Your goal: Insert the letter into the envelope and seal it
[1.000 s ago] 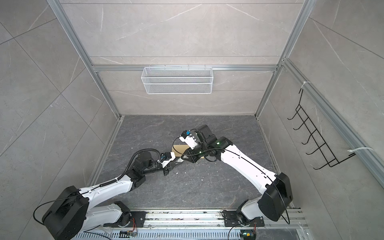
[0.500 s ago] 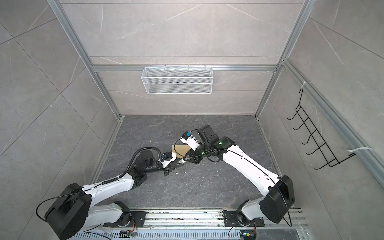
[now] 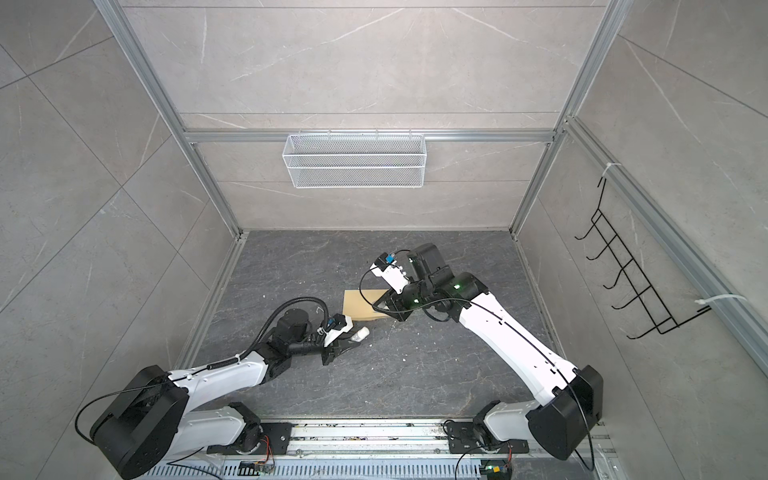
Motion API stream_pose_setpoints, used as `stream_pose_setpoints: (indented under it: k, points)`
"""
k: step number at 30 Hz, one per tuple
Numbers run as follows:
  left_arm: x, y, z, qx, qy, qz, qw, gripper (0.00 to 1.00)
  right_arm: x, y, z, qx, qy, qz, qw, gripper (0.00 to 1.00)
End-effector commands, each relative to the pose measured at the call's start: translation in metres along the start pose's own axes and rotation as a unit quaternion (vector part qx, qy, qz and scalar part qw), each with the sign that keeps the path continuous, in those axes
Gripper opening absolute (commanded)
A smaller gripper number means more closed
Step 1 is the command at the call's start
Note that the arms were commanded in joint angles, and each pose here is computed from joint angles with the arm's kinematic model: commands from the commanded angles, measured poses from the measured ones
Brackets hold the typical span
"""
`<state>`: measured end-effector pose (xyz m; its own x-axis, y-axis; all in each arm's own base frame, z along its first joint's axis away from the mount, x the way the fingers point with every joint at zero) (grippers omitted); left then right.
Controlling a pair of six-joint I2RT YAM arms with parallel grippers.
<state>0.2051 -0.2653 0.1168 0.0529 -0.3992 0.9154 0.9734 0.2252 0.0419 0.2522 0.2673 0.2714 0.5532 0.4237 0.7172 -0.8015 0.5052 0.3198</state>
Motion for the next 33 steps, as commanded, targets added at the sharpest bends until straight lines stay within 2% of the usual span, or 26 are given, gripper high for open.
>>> stream_pose_setpoints:
  k: [1,5,9,15,22,33]
  points:
    - [0.013,0.006,0.004,0.017,-0.015,-0.023,0.999,0.0,0.016,-0.008,0.01,-0.025,-0.027,0.0,0.999,0.0]
    - [0.025,0.008,0.01,0.031,-0.038,-0.026,0.998,0.0,0.014,-0.05,0.014,-0.109,-0.021,-0.053,0.992,0.0]
    - [0.036,0.01,0.018,0.048,-0.056,-0.031,0.997,0.0,-0.001,-0.113,0.017,-0.222,0.007,-0.129,0.966,0.0]
    - [0.044,0.009,0.025,0.057,-0.065,-0.038,0.996,0.0,-0.032,-0.189,0.004,-0.324,0.079,-0.186,0.924,0.04]
    - [0.046,0.008,0.027,0.058,-0.068,-0.038,0.995,0.0,-0.058,-0.237,-0.015,-0.364,0.131,-0.211,0.897,0.08]
    - [0.049,0.007,0.029,0.06,-0.071,-0.039,0.995,0.0,-0.097,-0.278,-0.036,-0.375,0.175,-0.244,0.877,0.15]
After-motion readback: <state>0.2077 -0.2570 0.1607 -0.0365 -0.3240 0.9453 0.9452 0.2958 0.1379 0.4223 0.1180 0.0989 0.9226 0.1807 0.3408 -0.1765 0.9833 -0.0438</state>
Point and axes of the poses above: each gripper's point midway between its finger pads, its own z axis back along the fingers, its own y axis along the line the jaws close on, x = y × z, the point moved 1 cm from there along z, back along the fingers, and after that the axes turned 2 degrees about -z, right-handed, at the moved point
